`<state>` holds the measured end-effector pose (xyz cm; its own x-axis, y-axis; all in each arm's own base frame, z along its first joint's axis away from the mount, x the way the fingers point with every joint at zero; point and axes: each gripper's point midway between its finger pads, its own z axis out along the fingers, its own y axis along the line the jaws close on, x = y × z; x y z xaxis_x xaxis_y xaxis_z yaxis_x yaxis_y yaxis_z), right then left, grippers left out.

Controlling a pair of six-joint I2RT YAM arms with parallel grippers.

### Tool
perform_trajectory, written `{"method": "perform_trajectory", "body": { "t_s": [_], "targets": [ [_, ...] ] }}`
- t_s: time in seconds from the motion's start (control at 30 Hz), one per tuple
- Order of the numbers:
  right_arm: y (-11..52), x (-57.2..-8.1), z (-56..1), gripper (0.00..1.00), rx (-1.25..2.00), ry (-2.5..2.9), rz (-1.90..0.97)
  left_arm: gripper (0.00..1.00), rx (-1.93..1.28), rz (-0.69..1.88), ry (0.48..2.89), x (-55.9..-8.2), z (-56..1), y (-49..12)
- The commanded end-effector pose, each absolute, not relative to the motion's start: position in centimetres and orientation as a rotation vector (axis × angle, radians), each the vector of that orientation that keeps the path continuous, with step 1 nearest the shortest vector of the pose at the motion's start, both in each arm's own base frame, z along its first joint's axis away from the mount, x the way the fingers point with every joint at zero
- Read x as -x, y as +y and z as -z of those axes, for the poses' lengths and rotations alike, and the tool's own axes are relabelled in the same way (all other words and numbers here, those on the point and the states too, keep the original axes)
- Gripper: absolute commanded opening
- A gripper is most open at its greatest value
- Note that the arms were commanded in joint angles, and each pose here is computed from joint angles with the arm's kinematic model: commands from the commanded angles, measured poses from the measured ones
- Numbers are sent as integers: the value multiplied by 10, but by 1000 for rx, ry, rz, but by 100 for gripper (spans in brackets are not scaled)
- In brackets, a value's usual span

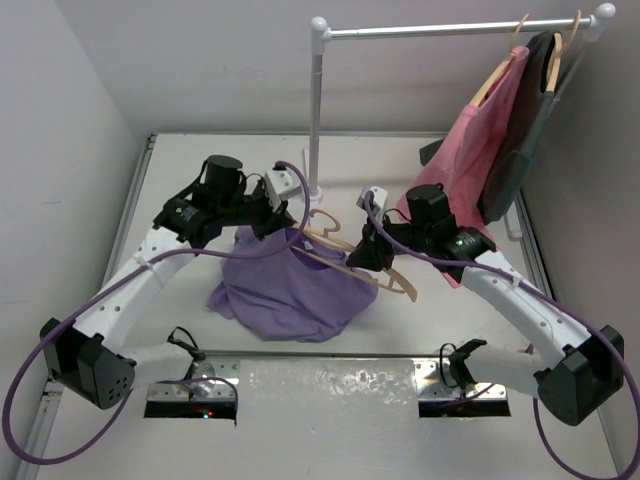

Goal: Place the t-shirt on the hanger

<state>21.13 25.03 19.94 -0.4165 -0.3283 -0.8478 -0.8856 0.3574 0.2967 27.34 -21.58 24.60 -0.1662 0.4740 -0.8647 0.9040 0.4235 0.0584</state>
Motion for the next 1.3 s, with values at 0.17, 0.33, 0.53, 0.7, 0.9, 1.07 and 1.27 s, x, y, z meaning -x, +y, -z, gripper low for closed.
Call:
{"method": "perform_trajectory", "body": {
  "t_s": [0.17, 0.33, 0.53, 0.7, 0.9, 1.07, 1.27],
  "targets": [
    [270, -236, -216, 0, 1030, 1695, -996, 0, -1153, 760, 1699, -252, -285, -229],
    [283, -238, -188, 0, 988, 1632, -1032, 0, -1126, 807, 1725, -250, -267, -236],
    [287, -230, -154, 0, 966, 1639, -1079, 37, -1219, 692, 1834, -250, -219, -220],
    [297, -221, -136, 0, 990, 1646, -1122, 67, -1315, 524, 1852, -258, -208, -195],
    [308, -227, -120, 0, 984, 1681, -1176, 66, -1304, 266, 1795, -310, -218, -120],
    [313, -230, -123, 0, 1000, 1675, -1186, 67, -1717, 228, 1564, -299, -177, -119],
    [313, -232, -133, 0, 1036, 1655, -1165, 77, -1863, 509, 1408, -272, -148, -167]
  ]
}}
